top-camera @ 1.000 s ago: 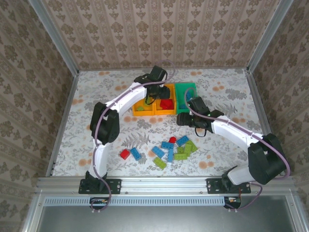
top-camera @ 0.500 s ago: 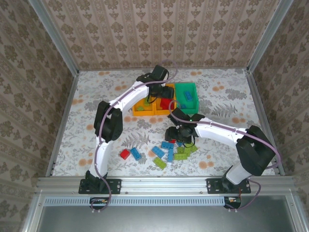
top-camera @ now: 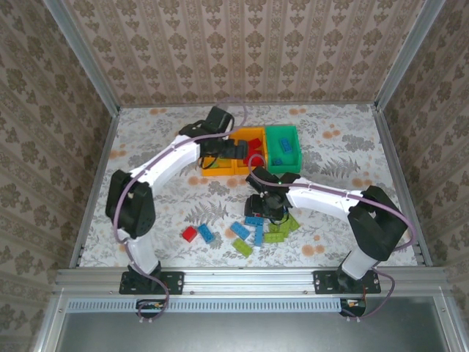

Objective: Sort the legos into containers by color

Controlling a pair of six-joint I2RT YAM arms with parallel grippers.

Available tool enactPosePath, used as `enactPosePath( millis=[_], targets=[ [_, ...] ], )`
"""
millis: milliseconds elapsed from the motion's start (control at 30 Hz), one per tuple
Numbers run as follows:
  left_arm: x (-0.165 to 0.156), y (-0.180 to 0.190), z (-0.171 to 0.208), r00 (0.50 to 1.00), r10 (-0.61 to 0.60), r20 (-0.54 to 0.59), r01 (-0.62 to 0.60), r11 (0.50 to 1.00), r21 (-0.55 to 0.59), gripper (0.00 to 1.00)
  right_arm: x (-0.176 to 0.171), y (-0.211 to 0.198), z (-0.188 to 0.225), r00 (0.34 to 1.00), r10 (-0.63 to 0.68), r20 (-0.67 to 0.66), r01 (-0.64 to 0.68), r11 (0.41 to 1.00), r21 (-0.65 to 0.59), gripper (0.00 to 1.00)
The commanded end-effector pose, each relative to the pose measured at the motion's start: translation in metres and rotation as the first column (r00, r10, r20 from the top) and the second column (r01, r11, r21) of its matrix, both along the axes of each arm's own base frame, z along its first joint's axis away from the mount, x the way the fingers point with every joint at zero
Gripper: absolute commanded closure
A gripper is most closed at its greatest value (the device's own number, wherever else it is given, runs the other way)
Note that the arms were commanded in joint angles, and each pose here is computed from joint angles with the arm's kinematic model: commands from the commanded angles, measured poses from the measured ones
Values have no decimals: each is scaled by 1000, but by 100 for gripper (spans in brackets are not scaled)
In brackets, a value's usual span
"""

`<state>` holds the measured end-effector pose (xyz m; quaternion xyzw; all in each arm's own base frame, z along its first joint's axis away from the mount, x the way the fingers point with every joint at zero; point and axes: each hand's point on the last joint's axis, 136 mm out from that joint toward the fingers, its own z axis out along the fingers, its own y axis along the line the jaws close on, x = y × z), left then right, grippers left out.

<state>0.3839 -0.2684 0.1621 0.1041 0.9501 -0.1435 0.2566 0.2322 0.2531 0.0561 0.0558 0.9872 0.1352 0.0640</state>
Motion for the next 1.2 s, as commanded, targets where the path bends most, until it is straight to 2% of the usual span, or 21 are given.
enactPosePath(
  millis=[0,300,733,1067,1167],
  targets=[
    [-8,27,-1,998,66,6,-66,998,18,0,-7,-1,-4,999,-18,-40,18,1000,-15,32],
    [-35,70,-19,987,155,-34,-153,987,44,0,8,10,-19,999,8,-42,-10,999,-50,33],
    [-69,98,-29,977,203,-70,-198,978,69,0,41,9,-27,1000,-2,-4,2,993,-119,34],
    [-135,132,-55,943,278,-182,-254,956,148,0,55,8,-41,1000,15,-21,-18,988,-151,34],
    [-156,143,-62,929,308,-203,-279,947,161,0,56,9,-44,999,28,-25,-32,987,-157,42]
  ],
)
